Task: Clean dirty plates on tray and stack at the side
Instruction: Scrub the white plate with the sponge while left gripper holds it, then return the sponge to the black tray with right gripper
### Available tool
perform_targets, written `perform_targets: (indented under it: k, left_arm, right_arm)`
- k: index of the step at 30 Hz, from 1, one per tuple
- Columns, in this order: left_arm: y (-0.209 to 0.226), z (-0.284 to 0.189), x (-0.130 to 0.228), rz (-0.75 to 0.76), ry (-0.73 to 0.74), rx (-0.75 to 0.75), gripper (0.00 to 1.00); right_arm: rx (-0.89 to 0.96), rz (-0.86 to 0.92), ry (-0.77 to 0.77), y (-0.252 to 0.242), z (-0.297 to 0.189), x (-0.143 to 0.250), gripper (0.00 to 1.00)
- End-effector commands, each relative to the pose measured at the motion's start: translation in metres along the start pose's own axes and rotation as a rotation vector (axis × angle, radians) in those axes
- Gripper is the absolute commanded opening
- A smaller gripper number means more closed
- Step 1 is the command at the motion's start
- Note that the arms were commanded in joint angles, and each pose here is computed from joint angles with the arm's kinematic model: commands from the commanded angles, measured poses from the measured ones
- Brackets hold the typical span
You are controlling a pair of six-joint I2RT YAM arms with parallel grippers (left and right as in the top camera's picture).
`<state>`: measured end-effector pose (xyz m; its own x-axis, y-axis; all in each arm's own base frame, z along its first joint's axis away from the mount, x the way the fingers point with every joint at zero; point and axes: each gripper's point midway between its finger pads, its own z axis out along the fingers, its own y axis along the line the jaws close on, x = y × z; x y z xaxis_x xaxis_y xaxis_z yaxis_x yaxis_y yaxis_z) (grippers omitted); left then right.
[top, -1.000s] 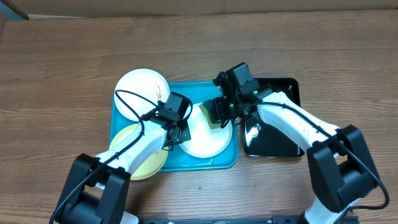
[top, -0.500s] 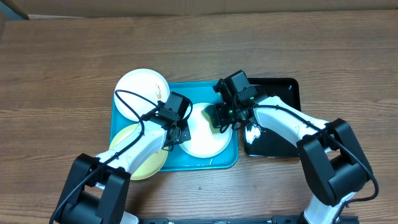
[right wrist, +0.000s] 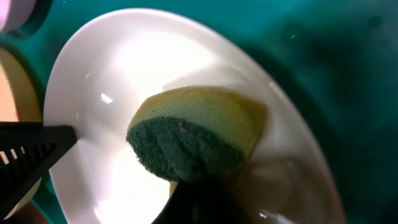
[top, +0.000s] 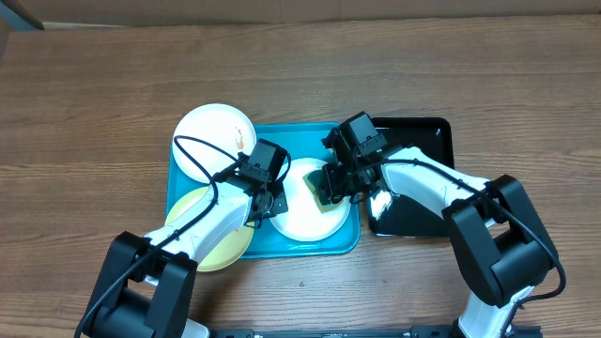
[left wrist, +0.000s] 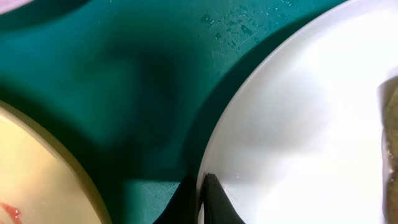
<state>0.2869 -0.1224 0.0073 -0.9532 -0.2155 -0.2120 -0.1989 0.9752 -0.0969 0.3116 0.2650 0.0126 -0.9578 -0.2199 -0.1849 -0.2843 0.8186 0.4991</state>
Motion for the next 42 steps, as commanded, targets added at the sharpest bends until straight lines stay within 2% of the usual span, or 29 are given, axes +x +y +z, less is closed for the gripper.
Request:
perform_targets:
  k: [1, 10, 19, 24, 28, 33, 37, 42]
  left_arm:
    - [0.003, 0.009, 0.010, 0.018, 0.034, -0.020, 0.04]
    - [0.004, 0.009, 0.010, 0.019, 0.035, -0.025, 0.04]
    - [0.004, 0.009, 0.010, 0.019, 0.033, -0.028, 0.04]
    - [0.005, 0.009, 0.010, 0.019, 0.034, -0.029, 0.04]
    - [0.005, 0.009, 0.010, 0.019, 0.034, -0.029, 0.04]
    - [0.004, 0.008, 0.008, 0.030, 0.028, -0.029, 0.04]
    - [-0.004, -0.002, -0.009, 0.085, -0.011, -0.019, 0.04]
    - [-0.006, -0.032, -0.042, 0.096, -0.075, -0.091, 0.04]
  right_arm:
    - [-0.027, 0.026, 0.087, 0.013, 0.022, 0.029, 0.04]
    - [-0.042, 0.072, -0.037, 0.036, 0.027, 0.001, 0.04]
    - [-0.177, 0.113, -0.130, 0.050, -0.045, -0.033, 0.04]
    - [-0.187, 0.081, -0.195, 0.043, -0.087, -0.042, 0.04]
    - [-0.110, 0.120, -0.211, 0.012, -0.109, -0.039, 0.04]
    - [0.165, 0.288, -0.177, -0.074, -0.127, -0.016, 0.04]
    - [0.381, 0.393, -0.191, -0.133, -0.146, -0.002, 0.04]
    - [0.494, 0.456, -0.184, -0.167, -0.154, 0.011, 0.04]
